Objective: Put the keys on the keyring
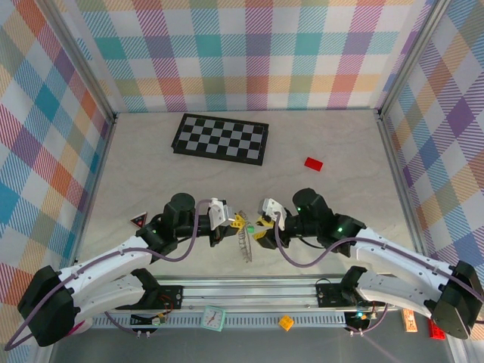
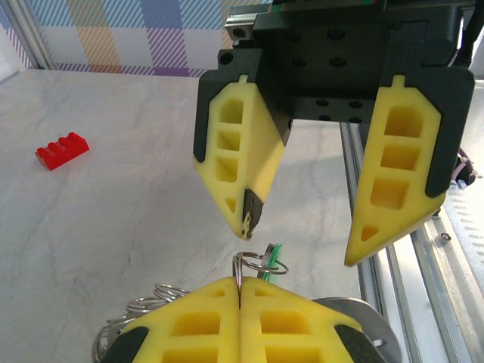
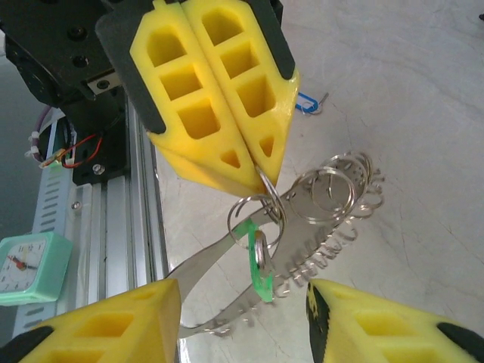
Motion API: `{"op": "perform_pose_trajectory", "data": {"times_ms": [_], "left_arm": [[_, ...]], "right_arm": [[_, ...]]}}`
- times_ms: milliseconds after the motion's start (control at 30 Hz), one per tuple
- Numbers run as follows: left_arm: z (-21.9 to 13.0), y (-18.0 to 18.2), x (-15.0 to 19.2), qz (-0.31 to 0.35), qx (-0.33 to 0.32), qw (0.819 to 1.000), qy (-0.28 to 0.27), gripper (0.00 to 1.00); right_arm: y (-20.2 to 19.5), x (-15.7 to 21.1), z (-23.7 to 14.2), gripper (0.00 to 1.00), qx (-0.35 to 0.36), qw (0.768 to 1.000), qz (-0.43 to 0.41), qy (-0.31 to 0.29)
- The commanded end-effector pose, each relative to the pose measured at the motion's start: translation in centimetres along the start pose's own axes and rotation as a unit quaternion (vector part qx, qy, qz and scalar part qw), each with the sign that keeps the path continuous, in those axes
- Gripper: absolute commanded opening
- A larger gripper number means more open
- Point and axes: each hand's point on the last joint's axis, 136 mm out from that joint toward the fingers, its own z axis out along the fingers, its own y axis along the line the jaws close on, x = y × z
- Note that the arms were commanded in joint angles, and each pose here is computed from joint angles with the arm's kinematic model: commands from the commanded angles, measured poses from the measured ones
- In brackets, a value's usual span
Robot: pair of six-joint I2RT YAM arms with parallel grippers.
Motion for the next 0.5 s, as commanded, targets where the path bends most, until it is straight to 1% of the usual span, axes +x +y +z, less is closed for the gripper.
{"op": "perform_pose_trajectory", "data": {"times_ms": [0,133,267,367,467], "left_arm": [[-0.25,-0.28,-1.36,0.014,0.002,0.999,-0.029,0.0],[-0.25,-0.37,-1.41,0.013,0.005,0.999,-0.03,0.0],[-0.23,-0.37,-1.41,0.013,0.005,0.999,-0.031,0.0],[-0.2,-0.35,-1.48,0.013,0.005,0.999,-0.032,0.0],[-0.19,-0.33,-1.64,0.014,0.006,0.999,-0.035,0.0]], "right_arm": [[-0.01,-0.77,0.5,0.46,-0.011,1.0,0.0,-0.017],[-0.83,-0.74,0.97,0.4,0.006,1.0,-0.004,-0.013],[-0.85,-0.99,1.01,0.34,0.005,1.0,-0.009,-0.018],[-0.69,-1.03,1.04,0.25,0.0,1.0,-0.013,-0.019],[-0.58,-0.82,1.2,0.14,-0.005,1.0,-0.014,-0.015]]}}
